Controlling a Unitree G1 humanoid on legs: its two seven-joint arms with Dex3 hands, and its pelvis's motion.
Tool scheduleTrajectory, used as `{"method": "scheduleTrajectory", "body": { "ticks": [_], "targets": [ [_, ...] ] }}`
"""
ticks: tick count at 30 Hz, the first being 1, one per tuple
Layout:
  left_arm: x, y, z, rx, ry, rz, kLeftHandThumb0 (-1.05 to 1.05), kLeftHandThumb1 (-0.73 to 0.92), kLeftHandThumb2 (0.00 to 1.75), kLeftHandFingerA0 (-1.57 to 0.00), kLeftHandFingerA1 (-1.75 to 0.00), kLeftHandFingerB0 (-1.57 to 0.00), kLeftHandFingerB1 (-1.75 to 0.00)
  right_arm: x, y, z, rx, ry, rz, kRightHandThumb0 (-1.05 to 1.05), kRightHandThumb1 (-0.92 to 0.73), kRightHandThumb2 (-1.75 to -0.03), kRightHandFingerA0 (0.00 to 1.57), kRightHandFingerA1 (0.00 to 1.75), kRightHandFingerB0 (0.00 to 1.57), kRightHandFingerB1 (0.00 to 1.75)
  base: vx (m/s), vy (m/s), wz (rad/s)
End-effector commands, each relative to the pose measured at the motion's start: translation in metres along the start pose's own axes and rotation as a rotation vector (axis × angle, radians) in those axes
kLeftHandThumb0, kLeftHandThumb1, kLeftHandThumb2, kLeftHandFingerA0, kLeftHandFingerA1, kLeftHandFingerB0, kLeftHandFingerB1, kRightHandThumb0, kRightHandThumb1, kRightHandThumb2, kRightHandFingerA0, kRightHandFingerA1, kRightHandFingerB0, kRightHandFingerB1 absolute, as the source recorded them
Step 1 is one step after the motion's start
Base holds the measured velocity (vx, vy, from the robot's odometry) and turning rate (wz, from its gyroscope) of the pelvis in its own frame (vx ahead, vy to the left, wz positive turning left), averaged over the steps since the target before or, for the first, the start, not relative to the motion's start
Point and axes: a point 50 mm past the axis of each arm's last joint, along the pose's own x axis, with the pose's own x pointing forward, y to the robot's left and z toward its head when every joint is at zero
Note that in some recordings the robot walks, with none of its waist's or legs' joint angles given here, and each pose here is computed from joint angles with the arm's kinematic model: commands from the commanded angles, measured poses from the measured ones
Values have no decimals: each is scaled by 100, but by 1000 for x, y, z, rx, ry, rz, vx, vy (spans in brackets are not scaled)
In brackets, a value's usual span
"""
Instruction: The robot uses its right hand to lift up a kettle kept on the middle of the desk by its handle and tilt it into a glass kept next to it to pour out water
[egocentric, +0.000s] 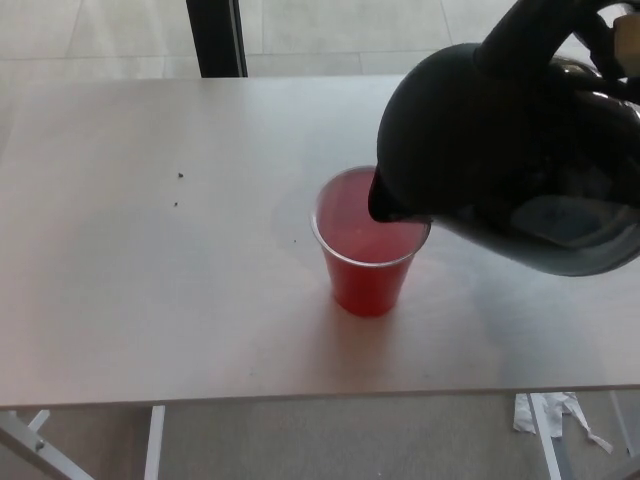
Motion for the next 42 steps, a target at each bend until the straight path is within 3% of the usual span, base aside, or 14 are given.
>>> {"method": "scheduleTrajectory", "body": {
  "ticks": [1, 2, 4, 8, 10, 17, 19, 25, 31, 32, 33, 34, 40, 42],
  "targets": [
    [1, 4, 2, -1, 11, 21, -72, 83, 65, -64, -55, -38, -48, -4, -3, 19, -41, -58, -40, -31, -49, -102, 85, 161, 74, 81, 0, 0, 0],
    [1, 3, 3, -1, 10, 21, -72, 83, 65, -64, -55, -38, -48, -4, -3, 19, -42, -57, -42, -31, -49, -102, 85, 161, 74, 81, 0, 0, 0],
    [0, 4, 2, 20, 10, 14, -72, 85, 65, -64, -55, -38, -47, -9, 5, 24, -20, -92, 15, -28, -46, -107, 91, 175, 83, 142, 0, 0, 0],
    [1, 4, 5, 12, 16, 19, -71, 84, 65, -64, -54, -38, -46, -13, 10, 27, -59, -109, 30, -28, -47, -105, 91, 175, 71, 165, 0, 0, 0],
    [0, 3, 7, 20, 2, 12, -73, 85, 65, -62, -55, -37, -47, -15, 13, 35, -96, -108, -4, -24, -48, -106, 94, 175, 78, 124, 0, 0, 0],
    [0, 3, 12, 25, -11, 8, -73, 85, 65, -62, -55, -37, -48, -20, 20, 48, -241, -193, -20, -22, -48, -110, 93, 175, 76, 150, 0, 0, 0],
    [0, 2, 12, 30, -7, 11, -74, 85, 65, -61, -55, -38, -48, -22, 24, 51, -292, -213, -37, -24, -54, -97, 95, 175, 77, 130, 0, 0, 0],
    [-1, 1, 13, 36, -14, 3, -74, 85, 65, -61, -56, -37, -48, -26, 34, 55, -362, -283, -35, -21, -39, -119, 96, 175, 70, 175, 0, 0, 0],
    [0, 1, 15, 23, -17, 4, -72, 85, 65, -59, -56, -37, -49, -30, 43, 67, -454, -334, -60, -27, -42, -110, 94, 175, 68, 171, 0, 0, 0],
    [0, 1, 15, 26, -17, 3, -73, 85, 65, -60, -55, -38, -49, -31, 43, 68, -465, -337, -61, -29, -48, -95, 94, 175, 74, 131, 0, 0, 0],
    [-1, 1, 15, 32, -13, 3, -73, 85, 65, -60, -55, -37, -48, -32, 45, 70, -481, -343, -62, -24, -52, -92, 115, 171, 74, 129, 0, 0, 0],
    [-1, 1, 15, 32, -9, 3, -73, 85, 65, -61, -55, -37, -48, -33, 47, 73, -498, -355, -73, -31, -56, -84, 93, 175, 76, 131, 0, 0, 0],
    [-3, 0, 16, 47, -14, 2, -73, 86, 66, -61, -56, -37, -48, -38, 61, 86, -543, -443, -98, -27, -49, -95, 94, 175, 67, 170, 0, 0, 0],
    [-2, -2, 13, 46, -7, 1, -73, 87, 66, -61, -53, -37, -47, -39, 65, 91, -595, -456, -104, -29, -52, -84, 92, 175, 73, 136, 0, 0, 0]
  ]
}}
